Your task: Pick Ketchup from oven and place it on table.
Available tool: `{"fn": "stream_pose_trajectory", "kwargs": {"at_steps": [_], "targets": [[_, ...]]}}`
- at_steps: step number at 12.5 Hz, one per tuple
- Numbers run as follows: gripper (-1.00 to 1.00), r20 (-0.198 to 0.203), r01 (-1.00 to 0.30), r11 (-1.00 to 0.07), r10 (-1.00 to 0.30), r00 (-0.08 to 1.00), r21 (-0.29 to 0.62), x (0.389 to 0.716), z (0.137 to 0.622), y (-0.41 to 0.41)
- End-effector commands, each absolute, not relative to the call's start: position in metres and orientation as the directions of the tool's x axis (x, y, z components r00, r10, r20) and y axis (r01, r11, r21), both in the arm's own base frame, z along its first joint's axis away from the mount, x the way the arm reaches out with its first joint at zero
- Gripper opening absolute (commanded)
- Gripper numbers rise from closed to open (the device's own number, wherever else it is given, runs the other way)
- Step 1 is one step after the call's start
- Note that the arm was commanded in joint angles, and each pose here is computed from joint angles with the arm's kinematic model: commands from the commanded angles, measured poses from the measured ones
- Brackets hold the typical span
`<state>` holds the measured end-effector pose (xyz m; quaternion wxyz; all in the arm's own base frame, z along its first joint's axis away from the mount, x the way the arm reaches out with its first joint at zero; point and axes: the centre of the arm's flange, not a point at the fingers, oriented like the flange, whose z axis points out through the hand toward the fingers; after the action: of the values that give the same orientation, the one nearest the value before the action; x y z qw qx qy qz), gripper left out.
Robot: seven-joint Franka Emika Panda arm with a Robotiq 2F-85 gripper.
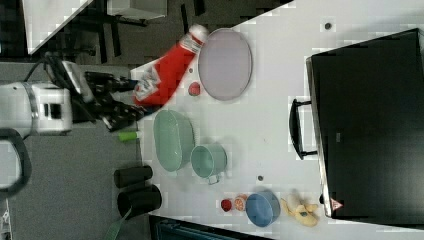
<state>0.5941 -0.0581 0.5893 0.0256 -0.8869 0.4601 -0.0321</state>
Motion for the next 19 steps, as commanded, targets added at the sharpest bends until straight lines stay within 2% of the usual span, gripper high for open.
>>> {"fn": "stream_pose_trajectory", "kwargs": {"at_steps": [1, 2, 4, 7, 8, 11, 13, 14, 15, 16, 18, 19], "targets": [[0.24, -0.078, -0.820, -0.571, -0.820, 0.567, 0.049, 0.581, 0.511, -0.024], [0.24, -0.077, -0.816, -0.574, -0.819, 0.569, 0.068, 0.577, 0.481, -0.024], [0.24, -0.042, -0.813, -0.579, -0.815, 0.577, 0.064, 0.573, 0.444, -0.026], [0.24, -0.080, -0.806, -0.579, -0.815, 0.573, 0.122, 0.539, 0.345, -0.025], [0.24, -0.078, -0.806, -0.579, -0.816, 0.573, 0.124, 0.529, 0.318, -0.025], [0.24, -0.049, -0.805, -0.582, -0.813, 0.581, 0.111, 0.522, 0.268, -0.023], [0.24, -0.054, -0.798, -0.588, -0.808, 0.587, 0.134, 0.522, 0.238, -0.019], [0.25, -0.034, -0.793, -0.597, -0.801, 0.598, 0.118, 0.526, 0.222, -0.014], [0.76, -0.021, -0.792, -0.603, -0.797, 0.604, 0.097, 0.530, 0.224, -0.010], [1.00, -0.013, -0.792, -0.605, -0.796, 0.606, 0.082, 0.533, 0.232, -0.009], [1.00, -0.011, -0.794, -0.604, -0.797, 0.604, 0.069, 0.533, 0.249, -0.009], [1.00, -0.002, -0.799, -0.600, -0.800, 0.600, 0.041, 0.539, 0.281, -0.009]]}}
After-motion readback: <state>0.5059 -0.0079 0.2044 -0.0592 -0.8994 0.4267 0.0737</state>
